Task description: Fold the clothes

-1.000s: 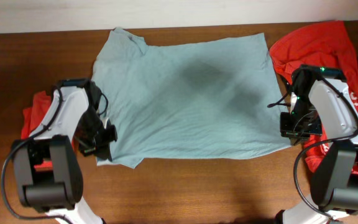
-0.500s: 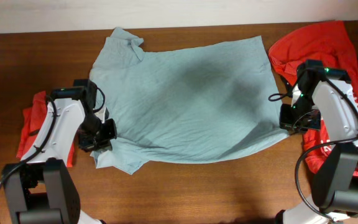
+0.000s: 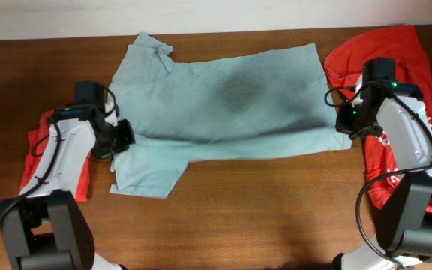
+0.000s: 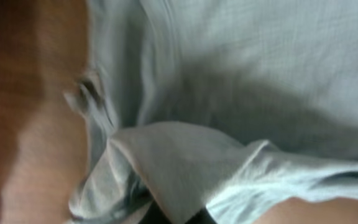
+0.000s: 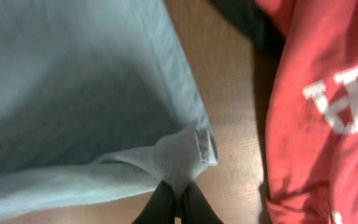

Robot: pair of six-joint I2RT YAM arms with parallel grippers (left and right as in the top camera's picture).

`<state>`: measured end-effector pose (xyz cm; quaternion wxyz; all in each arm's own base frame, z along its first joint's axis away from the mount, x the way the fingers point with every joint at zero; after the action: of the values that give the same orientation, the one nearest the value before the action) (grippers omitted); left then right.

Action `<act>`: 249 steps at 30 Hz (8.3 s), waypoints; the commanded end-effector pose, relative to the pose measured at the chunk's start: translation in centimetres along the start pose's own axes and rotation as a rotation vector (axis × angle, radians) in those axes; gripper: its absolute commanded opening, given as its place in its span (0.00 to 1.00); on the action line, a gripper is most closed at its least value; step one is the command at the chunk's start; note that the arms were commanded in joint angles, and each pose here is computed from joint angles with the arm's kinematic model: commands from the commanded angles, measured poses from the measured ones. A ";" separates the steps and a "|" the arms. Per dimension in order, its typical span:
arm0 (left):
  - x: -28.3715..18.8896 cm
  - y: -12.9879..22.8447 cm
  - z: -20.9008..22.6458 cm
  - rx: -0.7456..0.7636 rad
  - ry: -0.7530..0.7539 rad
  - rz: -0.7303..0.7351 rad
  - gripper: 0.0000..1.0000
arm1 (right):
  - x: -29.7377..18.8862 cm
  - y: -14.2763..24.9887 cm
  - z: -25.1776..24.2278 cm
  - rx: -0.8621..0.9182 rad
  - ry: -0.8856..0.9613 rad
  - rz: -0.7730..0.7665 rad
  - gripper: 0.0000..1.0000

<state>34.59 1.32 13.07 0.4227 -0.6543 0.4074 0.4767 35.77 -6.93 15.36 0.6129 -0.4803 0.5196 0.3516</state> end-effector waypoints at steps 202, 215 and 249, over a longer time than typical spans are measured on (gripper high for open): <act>12.9 -24.0 -9.5 0.464 0.412 -0.597 0.99 | 13.6 -20.5 9.7 -0.397 -0.340 -0.590 0.99; 14.3 -24.3 -9.4 0.473 0.415 -0.630 0.99 | 16.6 -20.1 10.3 -0.406 -0.359 -0.588 0.91; 12.8 -26.3 -6.0 0.405 0.438 -0.697 0.99 | 16.5 -19.6 12.4 -0.404 -0.368 -0.579 0.04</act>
<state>63.40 2.93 6.61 0.5892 -0.7393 0.3170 0.0761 61.43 -2.13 4.81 0.6631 -0.6542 0.1509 0.3311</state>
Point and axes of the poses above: each gripper's point midway between its finger pads, its own x axis out along the fingers, its own z axis along the line the jaws close on, y = z × x, the point moved 6 cm from there along -x, back along the fingers, and after that the axes turned 1 degree about x, right-handed, at the moved point
